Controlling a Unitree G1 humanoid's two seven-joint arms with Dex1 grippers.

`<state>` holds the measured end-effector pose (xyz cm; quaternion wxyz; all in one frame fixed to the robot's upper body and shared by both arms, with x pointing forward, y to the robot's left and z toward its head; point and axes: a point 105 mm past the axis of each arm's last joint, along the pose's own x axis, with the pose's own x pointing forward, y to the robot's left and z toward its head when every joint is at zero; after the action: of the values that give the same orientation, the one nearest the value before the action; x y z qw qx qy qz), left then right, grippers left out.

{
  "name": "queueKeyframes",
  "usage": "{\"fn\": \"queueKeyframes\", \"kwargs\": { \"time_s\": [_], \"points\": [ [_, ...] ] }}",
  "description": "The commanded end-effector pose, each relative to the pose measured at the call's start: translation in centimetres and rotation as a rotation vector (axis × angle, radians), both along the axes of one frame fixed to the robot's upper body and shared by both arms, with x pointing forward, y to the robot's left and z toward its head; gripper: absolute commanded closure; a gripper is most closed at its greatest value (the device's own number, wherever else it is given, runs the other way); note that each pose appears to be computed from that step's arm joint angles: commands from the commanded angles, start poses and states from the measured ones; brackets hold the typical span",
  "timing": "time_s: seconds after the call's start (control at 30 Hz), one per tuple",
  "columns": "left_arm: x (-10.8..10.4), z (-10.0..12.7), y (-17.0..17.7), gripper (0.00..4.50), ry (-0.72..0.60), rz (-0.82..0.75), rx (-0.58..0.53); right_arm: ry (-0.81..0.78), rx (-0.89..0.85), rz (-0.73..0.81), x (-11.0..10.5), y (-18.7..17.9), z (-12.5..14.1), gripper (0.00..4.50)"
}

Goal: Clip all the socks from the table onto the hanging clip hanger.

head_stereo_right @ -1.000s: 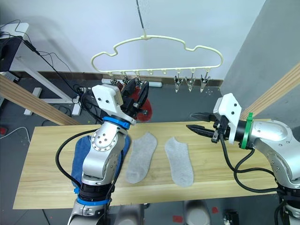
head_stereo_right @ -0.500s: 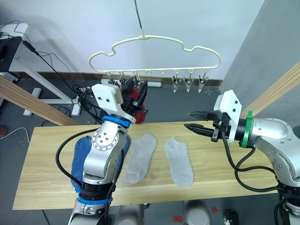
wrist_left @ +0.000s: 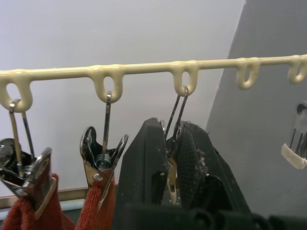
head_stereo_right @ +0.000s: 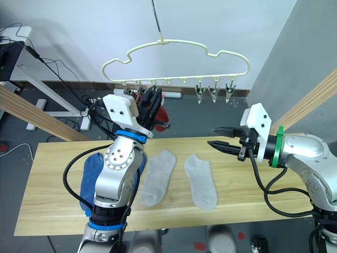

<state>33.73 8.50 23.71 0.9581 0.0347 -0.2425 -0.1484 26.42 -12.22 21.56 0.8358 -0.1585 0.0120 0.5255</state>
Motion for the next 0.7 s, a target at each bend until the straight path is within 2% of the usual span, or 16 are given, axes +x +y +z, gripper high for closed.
{"fn": "queueKeyframes", "kwargs": {
  "time_s": [0.03,0.13,0.23,0.33,0.43,0.53,0.7],
  "points": [
    [-1.2,1.2,-0.1,4.28,-0.060,-0.009,-0.005,-0.005,-0.044,-0.046,-0.5,-0.3,-0.8,2.68],
    [-1.3,1.2,0.1,4.28,-0.058,-0.016,0.001,-0.014,-0.084,-0.195,0.3,-1.1,-2.7,2.14],
    [-1.5,1.2,0.3,4.28,-0.052,-0.033,0.014,0.016,-0.086,-0.270,-0.4,-0.7,-4.7,1.12],
    [-1.6,1.2,0.4,4.28,-0.040,-0.068,0.028,0.039,-0.061,-0.519,-0.3,-0.5,-7.6,0.04],
    [-1.7,1.3,0.3,4.28,-0.032,-0.096,0.035,0.087,-0.092,-0.624,-1.1,0.1,-9.7,0.00],
    [-1.7,1.3,0.2,4.28,-0.004,-0.143,0.030,0.182,-0.128,-0.598,-3.8,3.3,-13.0,0.00],
    [-1.7,1.1,0.1,4.28,0.017,-0.179,0.035,0.245,-0.115,-0.633,-4.5,5.2,-15.2,0.00]
  ]
}}
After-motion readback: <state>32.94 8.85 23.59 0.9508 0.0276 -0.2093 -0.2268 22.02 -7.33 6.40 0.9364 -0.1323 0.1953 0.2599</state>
